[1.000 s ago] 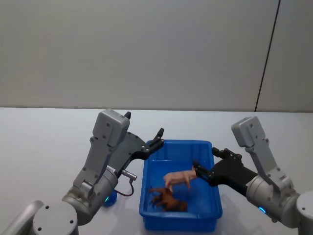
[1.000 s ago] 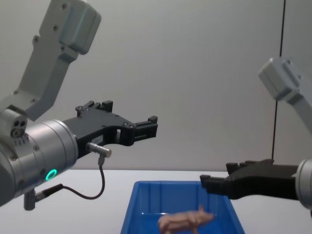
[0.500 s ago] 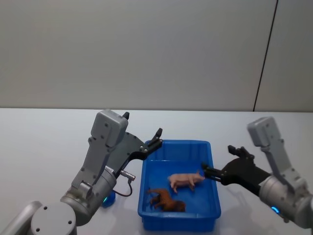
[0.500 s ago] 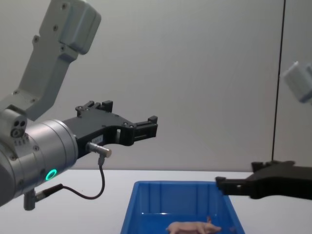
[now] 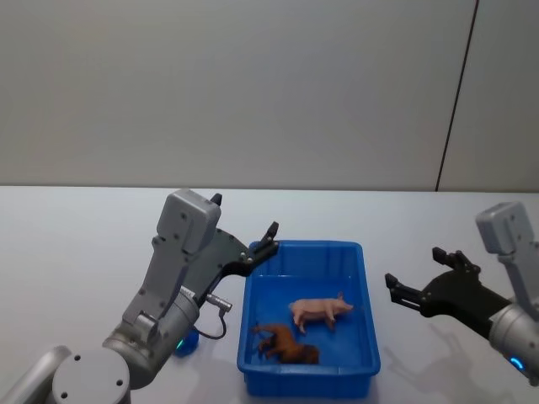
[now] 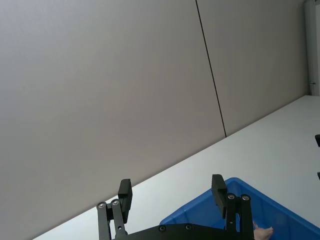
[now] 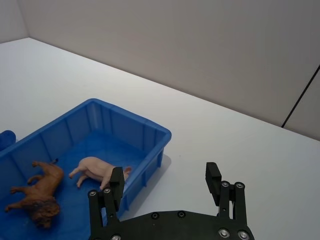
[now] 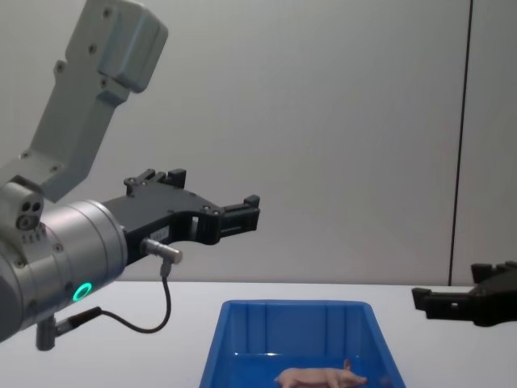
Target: Pick up the two dolls from the table and place them into the box.
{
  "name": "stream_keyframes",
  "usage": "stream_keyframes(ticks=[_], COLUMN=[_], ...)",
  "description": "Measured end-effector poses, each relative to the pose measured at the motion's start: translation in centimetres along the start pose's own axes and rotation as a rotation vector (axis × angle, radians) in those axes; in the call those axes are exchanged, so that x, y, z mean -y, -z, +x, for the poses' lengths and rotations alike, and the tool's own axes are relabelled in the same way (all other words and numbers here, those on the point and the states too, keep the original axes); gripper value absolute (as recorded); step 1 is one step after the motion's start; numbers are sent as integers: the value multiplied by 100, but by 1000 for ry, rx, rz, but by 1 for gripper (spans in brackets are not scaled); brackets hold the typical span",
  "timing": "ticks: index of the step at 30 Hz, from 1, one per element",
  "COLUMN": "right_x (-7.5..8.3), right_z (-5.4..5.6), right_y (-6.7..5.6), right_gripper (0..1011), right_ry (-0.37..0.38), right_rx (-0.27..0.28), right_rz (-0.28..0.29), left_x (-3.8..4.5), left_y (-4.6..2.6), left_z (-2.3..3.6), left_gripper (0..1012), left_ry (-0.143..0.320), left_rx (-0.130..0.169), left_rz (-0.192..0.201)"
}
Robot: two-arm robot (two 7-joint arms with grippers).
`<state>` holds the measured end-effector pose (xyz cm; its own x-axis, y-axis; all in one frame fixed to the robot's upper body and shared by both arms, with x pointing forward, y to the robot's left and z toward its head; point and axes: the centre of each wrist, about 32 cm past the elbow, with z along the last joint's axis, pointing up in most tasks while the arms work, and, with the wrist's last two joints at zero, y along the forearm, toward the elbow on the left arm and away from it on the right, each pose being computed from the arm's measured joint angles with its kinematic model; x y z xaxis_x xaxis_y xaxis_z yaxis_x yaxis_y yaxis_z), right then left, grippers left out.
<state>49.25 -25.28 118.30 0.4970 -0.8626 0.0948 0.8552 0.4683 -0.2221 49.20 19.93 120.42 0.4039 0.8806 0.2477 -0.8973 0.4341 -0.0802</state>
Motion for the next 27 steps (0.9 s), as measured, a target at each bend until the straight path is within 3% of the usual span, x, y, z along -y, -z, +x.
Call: stream_keyframes(ticks=[8, 15, 27], right_x=[66, 96, 121], right_z=[69, 100, 126], right_y=[19, 27, 33], right_gripper=[1000, 1000, 1000], right_ry=[13, 18, 23], right_rx=[1, 2, 3], right_rz=[4, 6, 7], left_x=[-70, -206, -497], left_y=[22, 80, 311], left_z=[34, 64, 162], left_gripper=[1004, 1004, 1003], left_ry=[1, -11, -25], left_rx=[18, 17, -11], left_rz=[36, 93, 218])
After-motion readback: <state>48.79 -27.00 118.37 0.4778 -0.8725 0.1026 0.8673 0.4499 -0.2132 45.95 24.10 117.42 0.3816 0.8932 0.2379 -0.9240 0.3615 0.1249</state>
